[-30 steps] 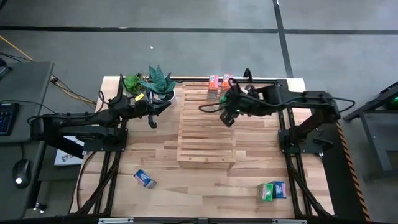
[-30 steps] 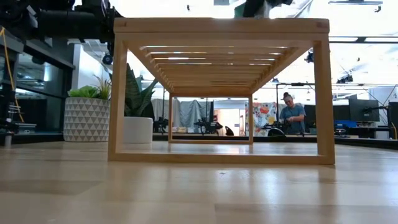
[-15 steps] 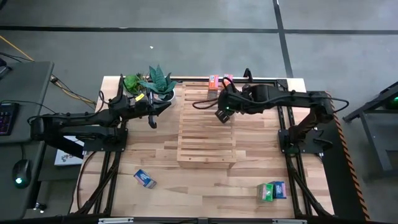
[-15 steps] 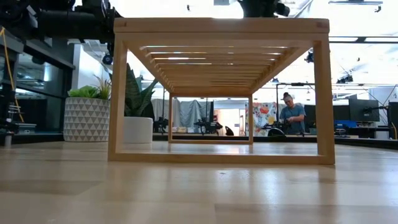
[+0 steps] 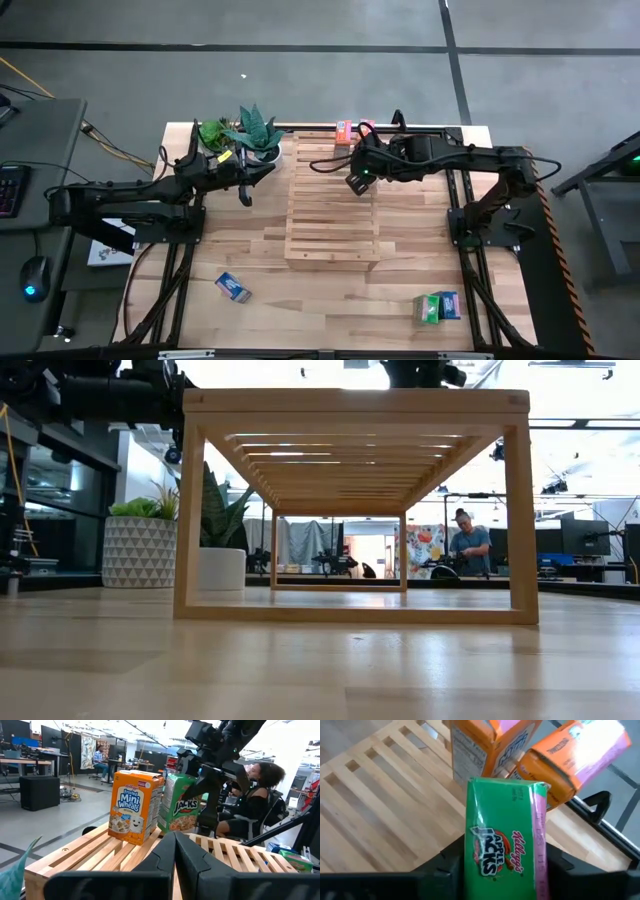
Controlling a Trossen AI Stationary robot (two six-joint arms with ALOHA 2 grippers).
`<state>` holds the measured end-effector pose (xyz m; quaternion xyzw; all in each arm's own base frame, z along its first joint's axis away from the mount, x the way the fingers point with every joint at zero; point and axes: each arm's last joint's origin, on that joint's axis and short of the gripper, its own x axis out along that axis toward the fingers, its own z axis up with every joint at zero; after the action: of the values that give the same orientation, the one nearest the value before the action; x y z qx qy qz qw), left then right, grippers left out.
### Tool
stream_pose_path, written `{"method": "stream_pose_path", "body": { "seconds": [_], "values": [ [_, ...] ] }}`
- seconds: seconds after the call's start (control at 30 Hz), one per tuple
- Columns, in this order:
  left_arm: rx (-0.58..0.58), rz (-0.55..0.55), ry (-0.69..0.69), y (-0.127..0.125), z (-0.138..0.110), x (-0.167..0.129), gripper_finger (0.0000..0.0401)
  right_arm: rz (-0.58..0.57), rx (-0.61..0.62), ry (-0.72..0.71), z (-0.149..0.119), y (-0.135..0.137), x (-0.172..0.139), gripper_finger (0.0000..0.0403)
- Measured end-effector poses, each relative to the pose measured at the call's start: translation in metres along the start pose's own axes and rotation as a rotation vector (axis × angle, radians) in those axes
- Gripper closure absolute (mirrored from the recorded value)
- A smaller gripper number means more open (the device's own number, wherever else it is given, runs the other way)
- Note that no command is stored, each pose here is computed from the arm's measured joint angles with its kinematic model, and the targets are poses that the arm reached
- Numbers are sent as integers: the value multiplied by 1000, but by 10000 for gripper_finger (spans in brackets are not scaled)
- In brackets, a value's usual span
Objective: Stack cereal on shelf
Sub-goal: Put the top green cereal box on the shelf
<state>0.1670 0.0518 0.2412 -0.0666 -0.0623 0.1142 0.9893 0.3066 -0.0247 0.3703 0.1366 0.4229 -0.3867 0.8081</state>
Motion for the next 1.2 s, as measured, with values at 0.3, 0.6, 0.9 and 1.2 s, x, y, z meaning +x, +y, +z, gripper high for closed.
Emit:
{"method": "stream_pose_path", "body": {
  "seconds": [0.3, 0.6, 0.9, 1.2],
  "values": [
    [1, 0, 0, 0, 0, 0, 401, -2, -8, -1, 0, 0, 0, 174],
    [1, 0, 0, 0, 0, 0, 401, 16, -86, -75, 13, -8, -23, 171],
    [-1, 3, 16, 0, -2, 0, 401, -11, -142, -126, 22, -23, -54, 171],
    [-12, 3, 23, 0, -2, 0, 401, -144, -148, -60, -7, -51, -62, 192]
  ]
}}
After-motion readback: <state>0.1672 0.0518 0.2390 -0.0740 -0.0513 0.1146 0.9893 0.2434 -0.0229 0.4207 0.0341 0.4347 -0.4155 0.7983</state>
